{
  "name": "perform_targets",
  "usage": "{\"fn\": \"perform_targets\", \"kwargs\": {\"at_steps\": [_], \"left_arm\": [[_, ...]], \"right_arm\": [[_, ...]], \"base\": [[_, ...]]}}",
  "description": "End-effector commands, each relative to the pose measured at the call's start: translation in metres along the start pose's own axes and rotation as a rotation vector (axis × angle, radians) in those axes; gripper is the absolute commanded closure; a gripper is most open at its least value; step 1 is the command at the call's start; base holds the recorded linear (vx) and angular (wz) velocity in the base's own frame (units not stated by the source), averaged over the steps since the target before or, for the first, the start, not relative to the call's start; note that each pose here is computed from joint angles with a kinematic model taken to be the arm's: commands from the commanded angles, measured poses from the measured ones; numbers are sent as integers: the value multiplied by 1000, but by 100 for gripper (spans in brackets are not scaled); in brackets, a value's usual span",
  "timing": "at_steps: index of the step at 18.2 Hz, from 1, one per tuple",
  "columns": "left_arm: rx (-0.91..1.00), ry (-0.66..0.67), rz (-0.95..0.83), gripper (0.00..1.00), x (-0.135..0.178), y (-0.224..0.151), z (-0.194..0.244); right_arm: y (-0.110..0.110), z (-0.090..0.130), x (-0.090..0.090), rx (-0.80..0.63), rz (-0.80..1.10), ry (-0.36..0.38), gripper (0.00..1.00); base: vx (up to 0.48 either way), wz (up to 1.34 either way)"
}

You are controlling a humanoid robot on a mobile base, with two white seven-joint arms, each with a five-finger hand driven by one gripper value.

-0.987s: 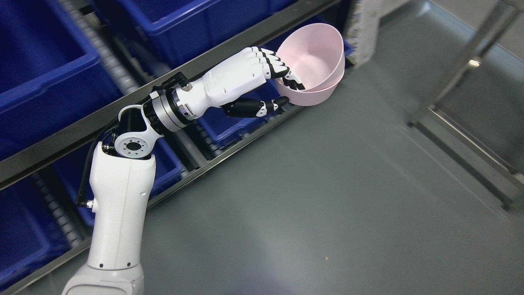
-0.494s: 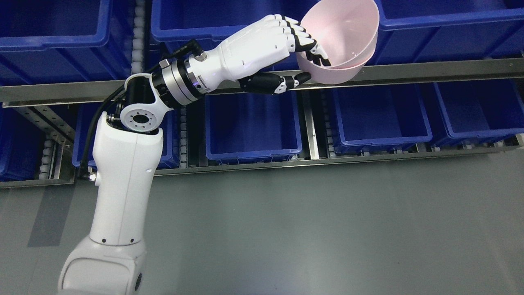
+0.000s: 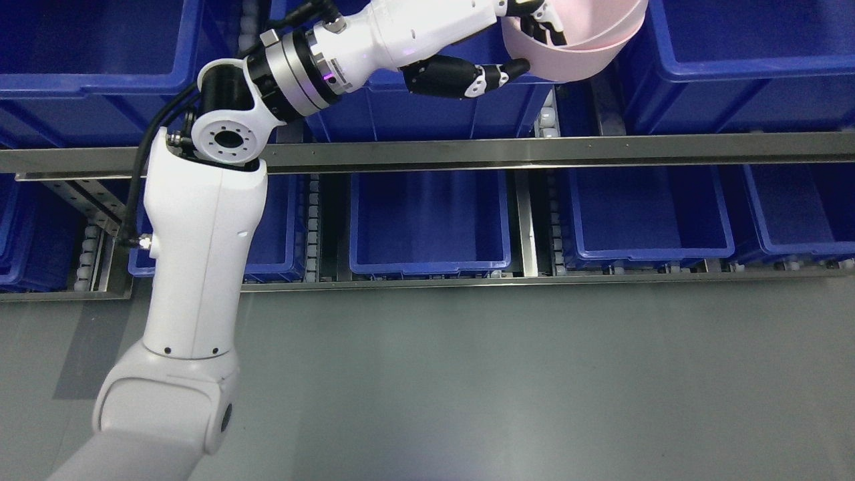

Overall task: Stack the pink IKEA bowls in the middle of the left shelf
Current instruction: 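Hold the bowls in the left hand while turning toward the blue bins, then lower the stacked bowls into a blue bin and open the left hand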

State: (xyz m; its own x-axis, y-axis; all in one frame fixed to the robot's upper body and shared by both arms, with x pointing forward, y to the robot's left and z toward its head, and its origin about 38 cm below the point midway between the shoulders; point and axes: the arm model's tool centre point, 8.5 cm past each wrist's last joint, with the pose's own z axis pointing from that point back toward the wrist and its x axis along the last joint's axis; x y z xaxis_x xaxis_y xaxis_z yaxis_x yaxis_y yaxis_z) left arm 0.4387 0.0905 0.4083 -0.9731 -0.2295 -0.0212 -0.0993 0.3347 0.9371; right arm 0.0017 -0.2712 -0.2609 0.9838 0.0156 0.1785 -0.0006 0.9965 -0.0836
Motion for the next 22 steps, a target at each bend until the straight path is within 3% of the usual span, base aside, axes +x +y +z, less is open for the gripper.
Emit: {"fn": "perform_targets", "kwargs": {"at_steps": [1,4,8,16,22], "left_arm": [[-11,78,-1,95,-22,16,7],[-3,110,0,95,-29,26,7],[-46,217,-4,94,-51,33,40],[-101,289,35,94,-70,20,63],[-215,347,142,93,-77,-32,88]], "right_arm": [[-12,0,0,-19,1,1,0],[-11,0,0,-17,3,1,0],[-12,0,0,-18,3,1,0],[-12,0,0,-19,1,1,0],[-12,0,0,-18,3,1,0]], "base": [[120,67],[143,49],[167,-24],[152,-59],[94,-15]]}}
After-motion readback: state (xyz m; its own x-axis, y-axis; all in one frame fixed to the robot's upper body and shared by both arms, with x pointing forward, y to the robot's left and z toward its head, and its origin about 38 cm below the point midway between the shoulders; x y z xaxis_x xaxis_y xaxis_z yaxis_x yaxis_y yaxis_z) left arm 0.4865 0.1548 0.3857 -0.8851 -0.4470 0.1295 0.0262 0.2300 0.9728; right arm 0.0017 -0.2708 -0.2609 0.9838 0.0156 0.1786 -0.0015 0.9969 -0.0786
